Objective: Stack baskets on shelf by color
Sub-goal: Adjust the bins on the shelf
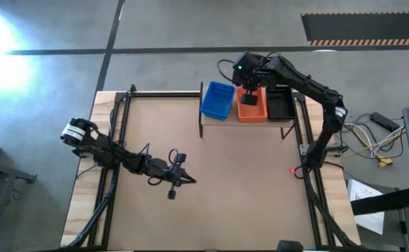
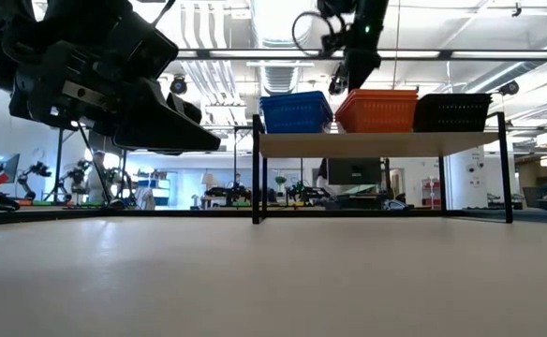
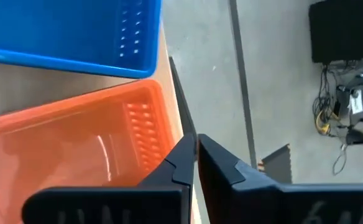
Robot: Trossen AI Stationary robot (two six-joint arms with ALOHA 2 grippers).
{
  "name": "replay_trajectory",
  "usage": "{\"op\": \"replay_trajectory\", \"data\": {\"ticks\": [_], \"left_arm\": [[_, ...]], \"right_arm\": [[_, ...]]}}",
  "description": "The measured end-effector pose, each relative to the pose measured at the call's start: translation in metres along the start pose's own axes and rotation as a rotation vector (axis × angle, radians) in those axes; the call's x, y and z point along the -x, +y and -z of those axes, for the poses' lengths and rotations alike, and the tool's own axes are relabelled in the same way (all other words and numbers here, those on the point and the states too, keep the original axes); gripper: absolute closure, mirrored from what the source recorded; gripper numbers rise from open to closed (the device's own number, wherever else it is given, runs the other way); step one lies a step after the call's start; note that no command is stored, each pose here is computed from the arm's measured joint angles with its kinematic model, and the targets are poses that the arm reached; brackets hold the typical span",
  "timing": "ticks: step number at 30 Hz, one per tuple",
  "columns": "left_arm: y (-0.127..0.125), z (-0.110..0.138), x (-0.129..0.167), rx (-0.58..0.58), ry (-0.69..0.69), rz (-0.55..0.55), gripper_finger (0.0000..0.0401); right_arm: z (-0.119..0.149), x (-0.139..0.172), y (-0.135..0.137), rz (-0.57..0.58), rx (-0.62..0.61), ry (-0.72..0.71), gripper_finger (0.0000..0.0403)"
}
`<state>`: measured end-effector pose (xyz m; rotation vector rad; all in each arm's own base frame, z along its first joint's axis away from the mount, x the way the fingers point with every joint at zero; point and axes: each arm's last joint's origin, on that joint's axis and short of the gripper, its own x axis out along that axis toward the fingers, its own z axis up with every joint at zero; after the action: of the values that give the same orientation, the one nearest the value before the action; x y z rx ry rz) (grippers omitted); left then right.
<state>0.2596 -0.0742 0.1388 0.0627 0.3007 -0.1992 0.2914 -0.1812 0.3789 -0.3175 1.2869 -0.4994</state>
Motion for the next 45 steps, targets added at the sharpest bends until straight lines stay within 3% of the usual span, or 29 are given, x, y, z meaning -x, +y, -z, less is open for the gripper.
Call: {"op": "replay_trajectory", "data": {"ticks": [4, 9, 11, 15, 18, 24, 27, 30, 39, 45], "left_arm": [[0.000, 0.001, 0.001, 0.000, 0.004, -0.012, 0.0401], [0.002, 0.003, 0.001, 0.000, 0.008, -0.085, 0.0401], [0.003, 0.001, 0.001, 0.000, 0.004, -0.120, 0.0401], [0.006, -0.017, 0.004, 0.033, -0.068, -0.185, 0.0401], [0.008, -0.038, 0.014, 0.084, -0.159, -0.239, 0.0401], [0.016, -0.066, 0.048, 0.074, -0.186, -0.406, 0.0401], [0.017, -0.066, 0.058, 0.069, -0.150, -0.418, 0.0401], [0.016, -0.056, 0.060, 0.094, -0.125, -0.412, 0.0401], [0.014, -0.015, 0.045, 0.188, 0.014, -0.416, 0.0401], [0.013, -0.001, 0.031, 0.180, 0.038, -0.418, 0.0401]], "right_arm": [[0.000, 0.028, 0.001, -0.023, -0.101, -0.040, 0.0390], [-0.001, 0.064, 0.034, -0.280, -0.174, -0.226, 0.0390], [-0.008, 0.072, 0.055, -0.315, -0.186, -0.301, 0.0390], [-0.028, 0.068, 0.096, -0.329, -0.245, -0.422, 0.0390], [-0.043, 0.052, 0.110, -0.346, -0.306, -0.469, 0.0390], [-0.051, -0.002, 0.094, -0.301, -0.440, -0.334, 0.0390], [-0.048, -0.019, 0.083, -0.294, -0.488, -0.275, 0.0390], [-0.043, -0.030, 0.083, -0.333, -0.453, -0.195, 0.0390], [-0.023, 0.000, 0.074, -0.330, -0.414, -0.106, 0.0390], [-0.016, 0.029, 0.064, -0.241, -0.456, -0.200, 0.0390]]}}
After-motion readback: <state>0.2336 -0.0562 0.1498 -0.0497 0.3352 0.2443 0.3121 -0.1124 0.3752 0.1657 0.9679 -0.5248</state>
